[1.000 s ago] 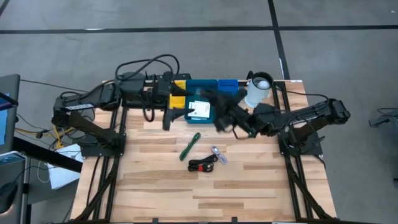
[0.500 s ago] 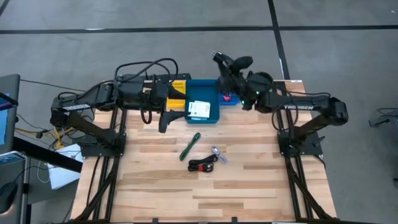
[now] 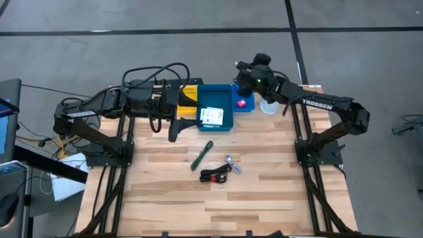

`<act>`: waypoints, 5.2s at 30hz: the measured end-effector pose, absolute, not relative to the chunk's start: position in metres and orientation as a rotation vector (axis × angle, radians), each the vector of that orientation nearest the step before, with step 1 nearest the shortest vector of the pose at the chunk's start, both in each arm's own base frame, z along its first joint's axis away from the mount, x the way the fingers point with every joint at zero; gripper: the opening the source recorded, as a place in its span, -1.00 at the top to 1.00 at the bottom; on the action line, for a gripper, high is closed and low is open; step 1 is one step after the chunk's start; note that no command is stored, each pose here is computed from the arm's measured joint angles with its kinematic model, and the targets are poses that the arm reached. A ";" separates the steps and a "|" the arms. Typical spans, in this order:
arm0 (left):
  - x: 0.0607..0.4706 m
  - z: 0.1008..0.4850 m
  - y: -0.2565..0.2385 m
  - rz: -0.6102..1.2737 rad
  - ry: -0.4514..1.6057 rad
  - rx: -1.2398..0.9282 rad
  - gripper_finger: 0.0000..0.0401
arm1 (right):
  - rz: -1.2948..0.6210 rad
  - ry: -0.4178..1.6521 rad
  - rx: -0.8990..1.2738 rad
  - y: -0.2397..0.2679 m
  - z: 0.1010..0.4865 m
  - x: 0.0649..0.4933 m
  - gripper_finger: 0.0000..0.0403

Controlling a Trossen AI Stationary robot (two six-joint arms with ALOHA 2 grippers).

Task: Pick and place items into bin
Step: Put the black charger adapter into the blue bin, then put the white charger cable into the yellow bin

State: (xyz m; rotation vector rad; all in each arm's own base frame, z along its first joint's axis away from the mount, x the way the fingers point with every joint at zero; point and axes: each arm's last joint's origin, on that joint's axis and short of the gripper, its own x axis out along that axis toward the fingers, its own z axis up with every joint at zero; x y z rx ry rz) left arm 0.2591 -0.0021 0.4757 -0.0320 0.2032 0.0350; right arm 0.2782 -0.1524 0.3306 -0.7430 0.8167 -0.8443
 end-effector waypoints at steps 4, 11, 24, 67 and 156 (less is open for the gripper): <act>0.259 0.474 -0.002 0.037 0.214 -0.034 -0.30 | -0.768 0.861 -0.644 -0.158 0.321 0.271 0.30; 0.259 0.473 -0.002 0.039 0.230 -0.041 -0.30 | -0.636 0.938 -0.498 -0.162 0.307 0.261 0.30; 0.259 0.471 -0.002 0.040 0.243 -0.047 -0.30 | -0.526 1.202 -0.406 -0.178 0.239 0.284 0.30; 0.251 0.453 0.003 0.215 0.440 -0.024 -0.30 | -0.662 1.487 -0.830 -0.156 0.206 0.312 0.21; 0.139 0.237 0.009 0.294 0.020 -0.111 -0.30 | -0.258 0.847 0.254 0.096 0.103 0.250 0.67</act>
